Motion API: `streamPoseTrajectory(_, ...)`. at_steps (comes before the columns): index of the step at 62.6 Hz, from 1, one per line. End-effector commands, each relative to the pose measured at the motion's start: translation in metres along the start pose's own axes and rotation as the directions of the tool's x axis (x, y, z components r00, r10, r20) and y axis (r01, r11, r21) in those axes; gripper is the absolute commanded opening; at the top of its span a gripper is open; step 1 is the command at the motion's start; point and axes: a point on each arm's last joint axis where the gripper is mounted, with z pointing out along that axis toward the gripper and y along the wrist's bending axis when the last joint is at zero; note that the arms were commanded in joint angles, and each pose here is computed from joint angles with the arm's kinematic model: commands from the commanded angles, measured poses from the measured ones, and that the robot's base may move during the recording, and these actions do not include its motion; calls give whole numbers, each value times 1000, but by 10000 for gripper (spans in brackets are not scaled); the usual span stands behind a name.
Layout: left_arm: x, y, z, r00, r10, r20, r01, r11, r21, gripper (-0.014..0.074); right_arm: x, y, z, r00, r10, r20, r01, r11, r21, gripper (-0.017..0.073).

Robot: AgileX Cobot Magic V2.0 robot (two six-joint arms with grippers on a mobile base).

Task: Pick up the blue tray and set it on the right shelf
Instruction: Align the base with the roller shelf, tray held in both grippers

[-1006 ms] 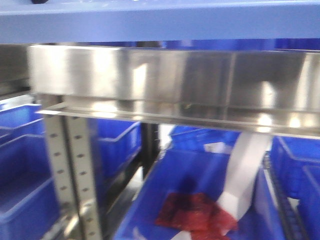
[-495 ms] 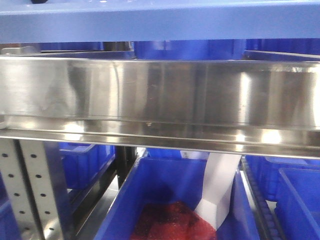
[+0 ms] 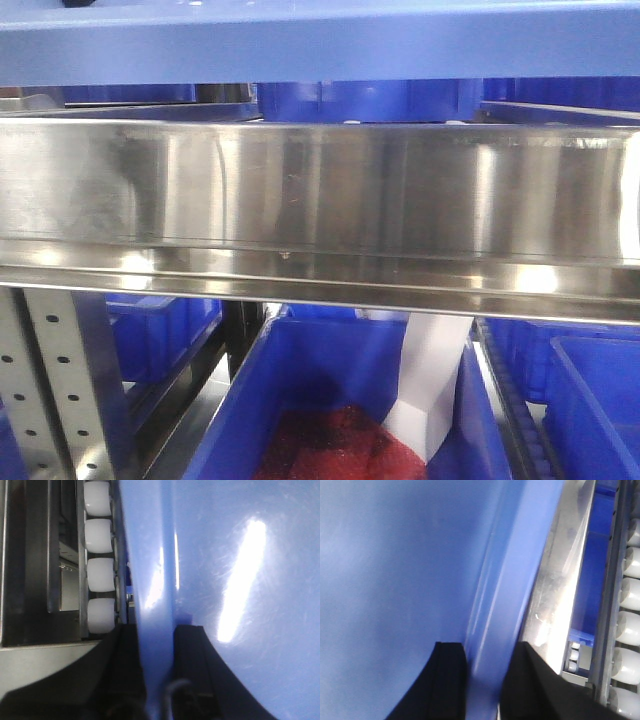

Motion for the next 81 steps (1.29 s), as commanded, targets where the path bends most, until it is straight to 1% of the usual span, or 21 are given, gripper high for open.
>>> streamPoseTrajectory(1,7,0,-19,999,37,-25,-37,999,0,-48,-10,4,-15,992,-30,121,36,998,-52,56)
streamPoseTrajectory(45,7,0,-19,999,37,-25,-37,999,0,-48,-10,4,-15,992,-30,121,36,998,-52,56)
streamPoseTrajectory(53,5,1,-19,999,40,-6,-40,999,-7,-48,-11,4,-15,991,-29,130,37,998,-57,56)
streamPoseTrajectory(55,5,2,-19,999,44,1,-44,999,-13,-48,-11,4,-16,991,-29,130,36,998,-57,56)
streamPoseTrajectory(59,2,2,-21,996,89,30,-88,996,-23,-48,-12,4,-16,990,-28,135,36,998,-60,56)
streamPoseTrajectory(60,1,2,-22,994,106,38,-105,994,-23,-48,-12,4,-16,990,-27,139,36,997,-62,56)
streamPoseTrajectory(62,-2,2,-23,992,117,55,-116,993,-20,-48,-13,5,-17,989,-26,148,36,997,-66,56)
streamPoseTrajectory(71,-26,4,-34,986,83,143,-82,997,-14,-48,-27,8,-25,979,-19,201,35,996,-78,56)
streamPoseTrajectory(78,-52,8,-39,979,46,201,-45,999,-13,-48,-47,10,-30,972,-16,235,34,997,-73,56)
streamPoseTrajectory(81,-63,8,-34,978,41,207,-39,999,-12,-48,-58,10,-32,968,-8,252,26,997,-67,56)
